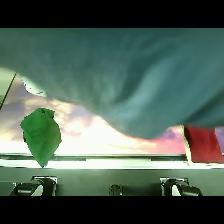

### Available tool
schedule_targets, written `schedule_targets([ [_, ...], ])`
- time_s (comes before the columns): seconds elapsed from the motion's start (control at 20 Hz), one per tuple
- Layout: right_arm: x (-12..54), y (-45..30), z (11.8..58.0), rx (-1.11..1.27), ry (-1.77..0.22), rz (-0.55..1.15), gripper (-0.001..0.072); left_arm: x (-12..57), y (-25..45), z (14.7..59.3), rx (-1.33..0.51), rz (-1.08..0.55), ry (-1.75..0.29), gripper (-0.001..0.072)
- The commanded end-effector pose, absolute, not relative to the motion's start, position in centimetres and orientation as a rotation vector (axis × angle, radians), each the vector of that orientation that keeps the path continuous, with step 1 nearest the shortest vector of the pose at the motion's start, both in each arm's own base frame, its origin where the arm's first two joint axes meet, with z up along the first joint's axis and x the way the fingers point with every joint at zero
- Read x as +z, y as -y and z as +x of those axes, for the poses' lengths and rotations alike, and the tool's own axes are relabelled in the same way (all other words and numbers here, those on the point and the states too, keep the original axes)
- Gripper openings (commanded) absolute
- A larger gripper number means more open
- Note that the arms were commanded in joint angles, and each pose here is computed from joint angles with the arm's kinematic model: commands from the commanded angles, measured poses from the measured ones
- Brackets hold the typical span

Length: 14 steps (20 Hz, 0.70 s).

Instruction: Fold the shirts.

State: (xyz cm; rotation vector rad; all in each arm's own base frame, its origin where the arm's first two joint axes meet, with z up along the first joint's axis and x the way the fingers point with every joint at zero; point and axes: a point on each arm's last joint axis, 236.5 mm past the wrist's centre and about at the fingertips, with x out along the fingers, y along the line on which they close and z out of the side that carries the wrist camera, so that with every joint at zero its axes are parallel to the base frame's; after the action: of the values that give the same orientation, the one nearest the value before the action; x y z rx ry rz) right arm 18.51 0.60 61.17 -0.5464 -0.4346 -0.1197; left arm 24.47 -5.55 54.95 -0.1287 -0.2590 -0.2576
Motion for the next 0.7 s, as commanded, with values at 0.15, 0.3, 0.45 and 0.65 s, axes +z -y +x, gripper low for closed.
schedule_targets([
  [0.15,53.3,1.6,28.8,-0.056,0.092,-0.519,0.0036,42.3,5.6,35.0,-0.233,-0.070,-0.217,0.0028],
  [0.3,42.5,3.2,39.0,0.050,-0.255,-0.478,0.0037,32.7,5.7,41.7,-0.229,-0.092,-0.464,0.0028],
  [0.45,30.1,4.6,48.2,0.134,-0.539,-0.405,0.0037,20.3,5.7,47.0,-0.218,-0.119,-0.733,0.0029],
  [0.65,16.3,5.0,57.5,0.136,-0.698,-0.117,0.0037,6.8,5.9,51.5,-0.202,-0.175,-0.968,0.0029],
])
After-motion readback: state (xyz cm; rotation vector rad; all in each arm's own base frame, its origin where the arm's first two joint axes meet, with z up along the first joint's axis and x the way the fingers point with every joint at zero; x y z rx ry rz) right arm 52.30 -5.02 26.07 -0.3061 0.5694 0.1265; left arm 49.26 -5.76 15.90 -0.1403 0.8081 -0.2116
